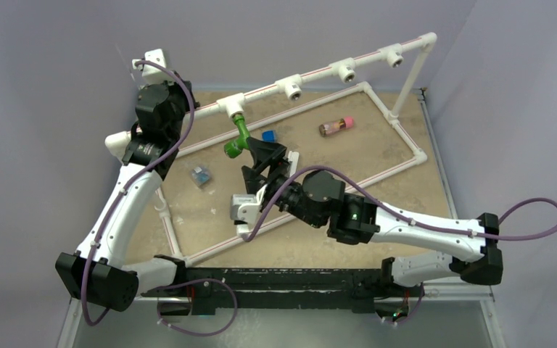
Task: Install the water faucets
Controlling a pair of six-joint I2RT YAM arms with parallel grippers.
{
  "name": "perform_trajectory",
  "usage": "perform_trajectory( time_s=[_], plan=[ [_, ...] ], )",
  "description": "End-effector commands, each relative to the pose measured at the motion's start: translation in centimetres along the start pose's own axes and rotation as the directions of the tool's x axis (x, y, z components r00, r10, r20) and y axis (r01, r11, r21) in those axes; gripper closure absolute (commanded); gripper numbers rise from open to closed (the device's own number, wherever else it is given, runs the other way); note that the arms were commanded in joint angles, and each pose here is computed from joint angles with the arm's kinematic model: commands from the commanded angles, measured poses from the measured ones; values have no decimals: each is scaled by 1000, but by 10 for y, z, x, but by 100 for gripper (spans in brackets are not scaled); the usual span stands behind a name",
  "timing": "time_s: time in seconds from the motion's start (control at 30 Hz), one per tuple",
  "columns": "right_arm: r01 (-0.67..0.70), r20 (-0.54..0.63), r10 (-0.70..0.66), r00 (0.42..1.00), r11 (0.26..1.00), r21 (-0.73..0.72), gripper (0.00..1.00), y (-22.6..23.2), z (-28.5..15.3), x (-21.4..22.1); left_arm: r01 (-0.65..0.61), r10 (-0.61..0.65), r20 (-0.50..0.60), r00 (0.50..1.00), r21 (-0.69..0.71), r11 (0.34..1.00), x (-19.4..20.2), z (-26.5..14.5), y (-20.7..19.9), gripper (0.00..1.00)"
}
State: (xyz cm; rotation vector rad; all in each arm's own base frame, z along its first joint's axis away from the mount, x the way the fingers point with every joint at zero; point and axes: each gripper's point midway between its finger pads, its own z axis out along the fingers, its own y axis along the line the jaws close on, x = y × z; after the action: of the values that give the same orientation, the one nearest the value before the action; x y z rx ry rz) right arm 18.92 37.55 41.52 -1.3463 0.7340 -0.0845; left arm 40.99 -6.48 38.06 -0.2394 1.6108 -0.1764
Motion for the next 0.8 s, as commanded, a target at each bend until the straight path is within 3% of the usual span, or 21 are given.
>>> perform_trajectory(
  time_s=[0.0,0.17,0.3,0.77],
  plan=[
    [330,-110,-326,939,944,22,22,-9,3,10,-101,74,-326,942,-68,992,102,-7,31,100],
    [478,-202,-471,859,878,-17,22,2,13,25,-100,73,-322,944,-68,993,101,-8,31,100],
    [512,-219,-511,831,857,-55,22,13,27,28,-99,73,-321,944,-65,993,102,-9,31,100],
    [525,-301,-502,811,851,-7,24,-1,50,43,-95,71,-317,946,-59,994,101,-10,30,100]
  ],
)
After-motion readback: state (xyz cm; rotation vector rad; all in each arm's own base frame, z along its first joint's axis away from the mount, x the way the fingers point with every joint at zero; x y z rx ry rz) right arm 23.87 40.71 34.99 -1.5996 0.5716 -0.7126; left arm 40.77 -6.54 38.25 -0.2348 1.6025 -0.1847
